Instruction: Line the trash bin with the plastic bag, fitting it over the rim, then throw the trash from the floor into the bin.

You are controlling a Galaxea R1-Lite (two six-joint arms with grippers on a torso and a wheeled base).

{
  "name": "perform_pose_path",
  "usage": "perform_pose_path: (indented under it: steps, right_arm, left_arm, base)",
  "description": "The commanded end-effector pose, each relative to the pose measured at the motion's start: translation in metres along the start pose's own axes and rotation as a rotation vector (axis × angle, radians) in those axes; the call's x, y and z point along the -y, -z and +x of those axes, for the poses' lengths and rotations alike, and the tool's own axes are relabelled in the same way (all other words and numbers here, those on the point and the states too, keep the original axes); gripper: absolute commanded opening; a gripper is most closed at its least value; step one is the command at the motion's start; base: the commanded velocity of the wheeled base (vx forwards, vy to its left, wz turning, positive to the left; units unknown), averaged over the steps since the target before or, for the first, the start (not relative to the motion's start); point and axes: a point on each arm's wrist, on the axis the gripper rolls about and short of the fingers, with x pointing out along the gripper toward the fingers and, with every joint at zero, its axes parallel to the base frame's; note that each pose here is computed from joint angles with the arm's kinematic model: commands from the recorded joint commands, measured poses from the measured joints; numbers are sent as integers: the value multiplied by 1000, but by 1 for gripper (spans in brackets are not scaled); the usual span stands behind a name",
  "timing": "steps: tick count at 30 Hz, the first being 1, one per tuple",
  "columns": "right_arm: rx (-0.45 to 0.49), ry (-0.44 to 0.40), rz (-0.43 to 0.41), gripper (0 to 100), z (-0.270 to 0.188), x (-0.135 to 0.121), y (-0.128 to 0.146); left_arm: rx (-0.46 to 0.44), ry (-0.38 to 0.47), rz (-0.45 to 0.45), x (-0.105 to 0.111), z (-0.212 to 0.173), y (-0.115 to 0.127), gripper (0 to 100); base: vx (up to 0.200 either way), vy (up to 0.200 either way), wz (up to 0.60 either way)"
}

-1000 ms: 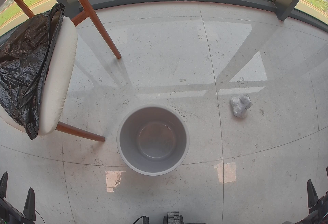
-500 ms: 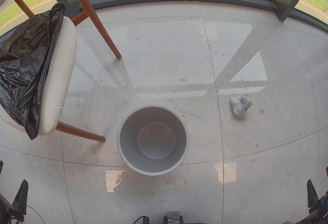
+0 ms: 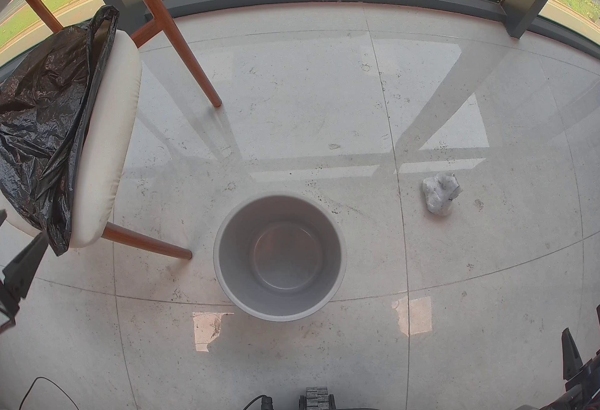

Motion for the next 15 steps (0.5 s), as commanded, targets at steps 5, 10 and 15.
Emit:
perform_pose_path:
  steps: [5,10,15]
  right_arm:
    - [-2,-1,1,100,0,0,5]
    - [-2,0,1,100,0,0,5]
    - [-2,0,1,100,0,0,5]
  left_arm:
    - [-44,-48,5,-17,92,-38,100]
    - [-25,-88,30,-29,121,-51,100]
    - [-37,-91,43,-35,149,-58,100]
  base:
    - [0,0,0]
    - [0,0,0]
    - [0,0,0]
